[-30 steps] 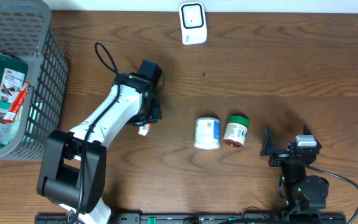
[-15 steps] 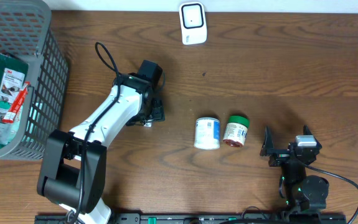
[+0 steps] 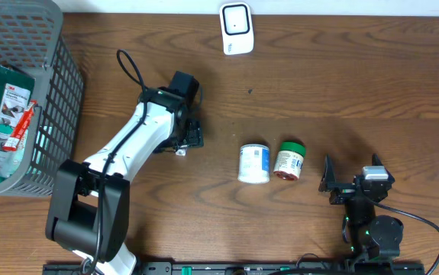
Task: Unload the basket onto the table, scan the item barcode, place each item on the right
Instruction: 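Lower the orange packet onto the table left of the white tub, then open the left gripper and withdraw it toward the basket, then grasp the red snack stick in the basket with the left gripper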
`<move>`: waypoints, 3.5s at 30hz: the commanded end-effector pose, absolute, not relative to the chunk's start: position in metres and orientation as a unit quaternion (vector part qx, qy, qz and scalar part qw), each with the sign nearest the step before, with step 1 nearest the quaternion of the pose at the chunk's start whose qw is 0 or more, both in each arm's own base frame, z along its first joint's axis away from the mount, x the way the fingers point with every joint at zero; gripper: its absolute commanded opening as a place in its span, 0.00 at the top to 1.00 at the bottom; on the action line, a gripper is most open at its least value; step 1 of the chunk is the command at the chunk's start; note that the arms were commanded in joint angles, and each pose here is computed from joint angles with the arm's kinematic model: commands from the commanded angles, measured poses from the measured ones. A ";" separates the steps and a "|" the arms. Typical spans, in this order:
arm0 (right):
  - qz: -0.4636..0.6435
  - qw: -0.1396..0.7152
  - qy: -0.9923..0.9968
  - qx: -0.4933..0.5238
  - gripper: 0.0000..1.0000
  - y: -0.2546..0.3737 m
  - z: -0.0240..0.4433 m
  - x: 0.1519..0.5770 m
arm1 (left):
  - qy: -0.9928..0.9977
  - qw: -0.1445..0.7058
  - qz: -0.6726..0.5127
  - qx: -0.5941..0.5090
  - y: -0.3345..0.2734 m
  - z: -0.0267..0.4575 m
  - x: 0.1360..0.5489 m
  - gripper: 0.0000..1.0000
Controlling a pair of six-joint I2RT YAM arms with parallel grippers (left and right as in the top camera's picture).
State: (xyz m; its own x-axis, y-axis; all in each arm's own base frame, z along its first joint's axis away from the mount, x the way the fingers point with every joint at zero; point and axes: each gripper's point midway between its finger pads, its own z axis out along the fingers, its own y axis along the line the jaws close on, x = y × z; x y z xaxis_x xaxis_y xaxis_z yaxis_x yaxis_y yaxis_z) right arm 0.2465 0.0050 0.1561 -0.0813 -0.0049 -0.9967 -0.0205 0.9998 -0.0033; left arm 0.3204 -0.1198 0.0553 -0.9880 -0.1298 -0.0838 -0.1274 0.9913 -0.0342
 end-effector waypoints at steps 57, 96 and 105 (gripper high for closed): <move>0.001 0.677 0.736 -0.002 0.01 0.002 0.155 0.247 | 0.872 0.320 0.016 -0.370 0.177 0.254 0.393 0.21; 0.001 0.677 0.736 -0.002 0.01 0.002 0.155 0.247 | 0.919 0.147 0.111 -0.349 0.276 0.116 0.367 0.07; 0.001 0.677 0.736 -0.002 0.01 0.002 0.155 0.247 | 0.943 0.100 0.081 -0.306 0.275 0.045 0.380 0.07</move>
State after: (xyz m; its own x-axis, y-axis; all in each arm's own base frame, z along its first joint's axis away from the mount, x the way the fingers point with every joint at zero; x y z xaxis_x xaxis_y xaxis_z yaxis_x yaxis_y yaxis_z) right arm 0.2465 0.0050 0.1562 -0.0809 -0.0053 -0.9967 -0.0205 0.9998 -0.0037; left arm 0.3761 0.2738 0.0544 -0.7648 -0.5924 -0.2532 -0.6284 0.7726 0.0907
